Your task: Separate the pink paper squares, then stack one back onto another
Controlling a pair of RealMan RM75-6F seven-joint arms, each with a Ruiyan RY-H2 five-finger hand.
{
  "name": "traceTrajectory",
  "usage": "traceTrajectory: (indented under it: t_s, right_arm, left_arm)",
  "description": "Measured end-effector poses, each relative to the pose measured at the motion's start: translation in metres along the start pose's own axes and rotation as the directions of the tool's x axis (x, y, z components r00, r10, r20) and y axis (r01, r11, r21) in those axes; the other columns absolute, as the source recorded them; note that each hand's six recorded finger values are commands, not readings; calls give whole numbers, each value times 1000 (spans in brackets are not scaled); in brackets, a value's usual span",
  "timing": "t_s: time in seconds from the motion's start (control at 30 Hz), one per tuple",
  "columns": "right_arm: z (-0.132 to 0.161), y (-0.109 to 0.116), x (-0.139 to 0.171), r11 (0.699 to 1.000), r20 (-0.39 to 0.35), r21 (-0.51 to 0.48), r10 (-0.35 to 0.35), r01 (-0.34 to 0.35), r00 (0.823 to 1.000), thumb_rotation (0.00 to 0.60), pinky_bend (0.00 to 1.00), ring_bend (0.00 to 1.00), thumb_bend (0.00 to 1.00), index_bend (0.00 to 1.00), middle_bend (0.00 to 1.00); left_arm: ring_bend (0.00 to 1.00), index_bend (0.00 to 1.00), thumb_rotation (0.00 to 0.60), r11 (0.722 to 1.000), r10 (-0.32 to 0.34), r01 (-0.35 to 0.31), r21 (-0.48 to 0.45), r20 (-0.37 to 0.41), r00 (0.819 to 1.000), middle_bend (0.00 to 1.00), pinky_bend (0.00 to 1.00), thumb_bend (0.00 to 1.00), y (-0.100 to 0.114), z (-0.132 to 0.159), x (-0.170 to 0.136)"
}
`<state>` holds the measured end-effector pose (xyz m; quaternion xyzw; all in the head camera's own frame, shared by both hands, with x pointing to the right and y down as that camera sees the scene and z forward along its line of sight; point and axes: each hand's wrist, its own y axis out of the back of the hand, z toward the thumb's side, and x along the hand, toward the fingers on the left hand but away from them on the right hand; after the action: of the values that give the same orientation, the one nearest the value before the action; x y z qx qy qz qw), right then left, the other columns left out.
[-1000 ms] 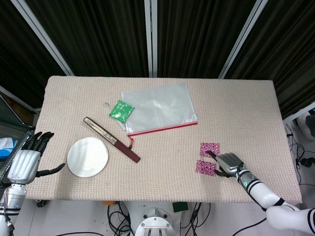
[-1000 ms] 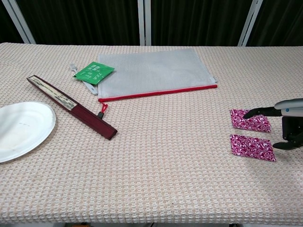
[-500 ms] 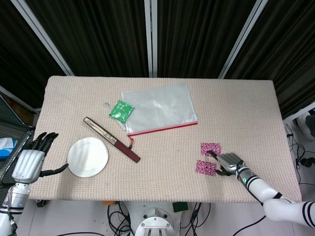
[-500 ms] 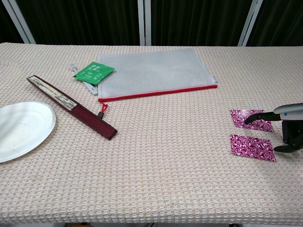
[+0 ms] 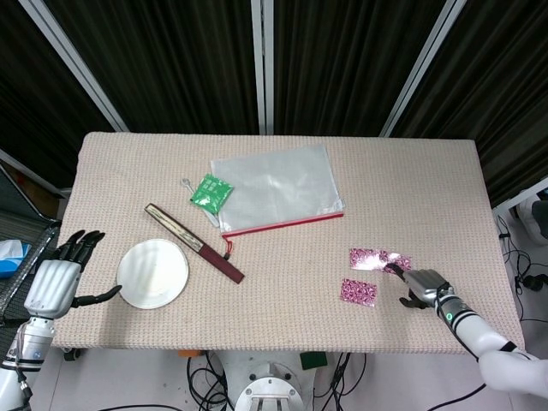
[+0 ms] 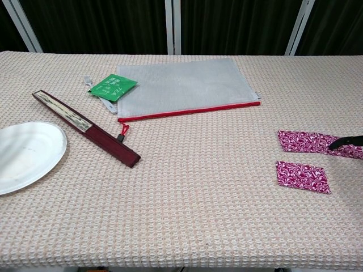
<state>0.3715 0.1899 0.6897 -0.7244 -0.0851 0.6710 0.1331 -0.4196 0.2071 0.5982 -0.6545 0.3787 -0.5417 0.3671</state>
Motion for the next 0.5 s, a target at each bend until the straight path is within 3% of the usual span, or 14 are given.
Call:
traceTrajectory:
  t_s: [0.3,0.5]
  right_arm:
    - [-21,5,15,1000,52,-7,-26,26,998,600,910,970,1000,26,1000]
    - [-9,23,24,990,4,10,-142,142,990,600,897,933,979,87,1000]
  left_arm:
    - [59,92,162,1000,-4,4,-5,-3,1000,114,232,68,-2,-2,0]
    - [59,92,161,1000,3,-3,-5,-4,1000,114,232,68,0,-3,0]
